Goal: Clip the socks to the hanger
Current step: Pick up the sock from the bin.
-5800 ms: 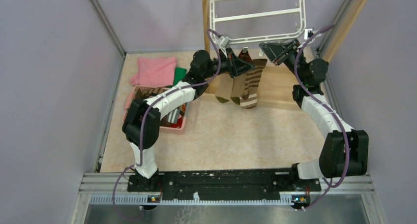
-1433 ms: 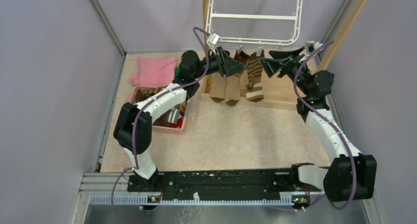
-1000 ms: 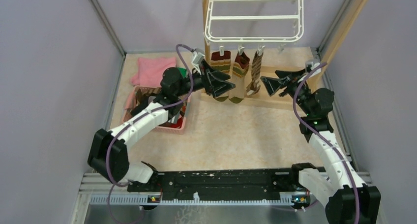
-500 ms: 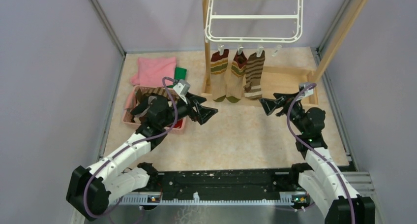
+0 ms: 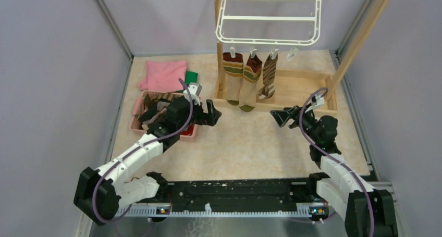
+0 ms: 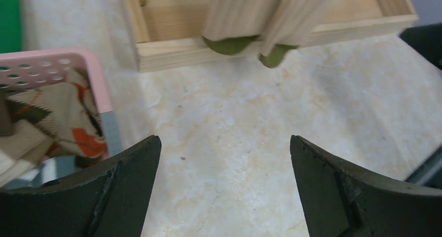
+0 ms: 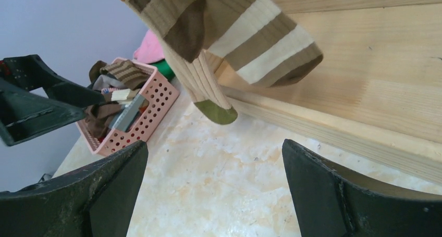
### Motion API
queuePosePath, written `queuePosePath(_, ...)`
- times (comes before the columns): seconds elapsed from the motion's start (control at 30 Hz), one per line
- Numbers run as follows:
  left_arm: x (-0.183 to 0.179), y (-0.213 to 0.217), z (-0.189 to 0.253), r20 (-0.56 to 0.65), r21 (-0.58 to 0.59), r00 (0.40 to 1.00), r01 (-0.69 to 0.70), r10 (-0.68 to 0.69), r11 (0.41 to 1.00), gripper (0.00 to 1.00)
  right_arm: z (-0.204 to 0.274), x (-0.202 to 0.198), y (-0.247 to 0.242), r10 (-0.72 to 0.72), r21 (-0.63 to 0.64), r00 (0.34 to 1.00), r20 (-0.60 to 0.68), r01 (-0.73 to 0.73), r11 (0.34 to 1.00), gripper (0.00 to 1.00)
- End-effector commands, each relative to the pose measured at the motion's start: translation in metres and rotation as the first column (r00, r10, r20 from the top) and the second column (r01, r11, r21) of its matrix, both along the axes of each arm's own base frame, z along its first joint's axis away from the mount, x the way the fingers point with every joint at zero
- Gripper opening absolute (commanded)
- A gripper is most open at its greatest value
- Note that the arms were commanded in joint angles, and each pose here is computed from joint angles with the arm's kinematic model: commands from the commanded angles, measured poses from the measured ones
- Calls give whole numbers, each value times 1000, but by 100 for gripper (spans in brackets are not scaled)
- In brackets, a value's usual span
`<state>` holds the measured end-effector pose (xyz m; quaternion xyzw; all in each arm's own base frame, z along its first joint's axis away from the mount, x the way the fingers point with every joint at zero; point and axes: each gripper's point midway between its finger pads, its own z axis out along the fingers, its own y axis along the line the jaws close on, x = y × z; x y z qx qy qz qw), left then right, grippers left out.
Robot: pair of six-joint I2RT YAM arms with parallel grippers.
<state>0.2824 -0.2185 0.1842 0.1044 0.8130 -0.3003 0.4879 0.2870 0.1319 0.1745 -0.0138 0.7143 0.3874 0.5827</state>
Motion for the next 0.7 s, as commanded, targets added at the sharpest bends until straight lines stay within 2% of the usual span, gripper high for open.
queuePosePath(0.0, 34, 47, 5, 39, 164, 962, -275, 272, 948, 99, 18, -1, 4, 8, 13, 997, 79, -10, 1000, 98)
queuePosePath(0.1, 49, 75, 5, 79, 244, 910, -414, 408, 877, 98, 17, -2, 5, 6, 7, 997, 82, -6, 1000, 98)
queuePosePath(0.2, 57, 95, 5, 90, 248, 867, -495, 489, 832, 95, 16, -3, 6, 3, 1, 997, 79, -3, 1000, 98)
queuePosePath(0.37, 70, 111, 18, 77, 134, 837, -547, 541, 826, 91, 16, -3, 9, 4, -10, 996, 86, -3, 1000, 98)
queuePosePath(0.47, 74, 119, 21, 77, 129, 831, -556, 550, 821, 90, 16, -4, 10, 7, -15, 997, 83, -5, 1000, 98)
queuePosePath(0.57, 73, 124, 15, 82, 186, 840, -542, 537, 819, 89, 15, -3, 10, 2, -18, 997, 79, 0, 1000, 98)
queuePosePath(0.67, 69, 127, 4, 77, 320, 875, -475, 477, 820, 83, 14, -3, 10, 2, -19, 997, 77, 0, 1000, 98)
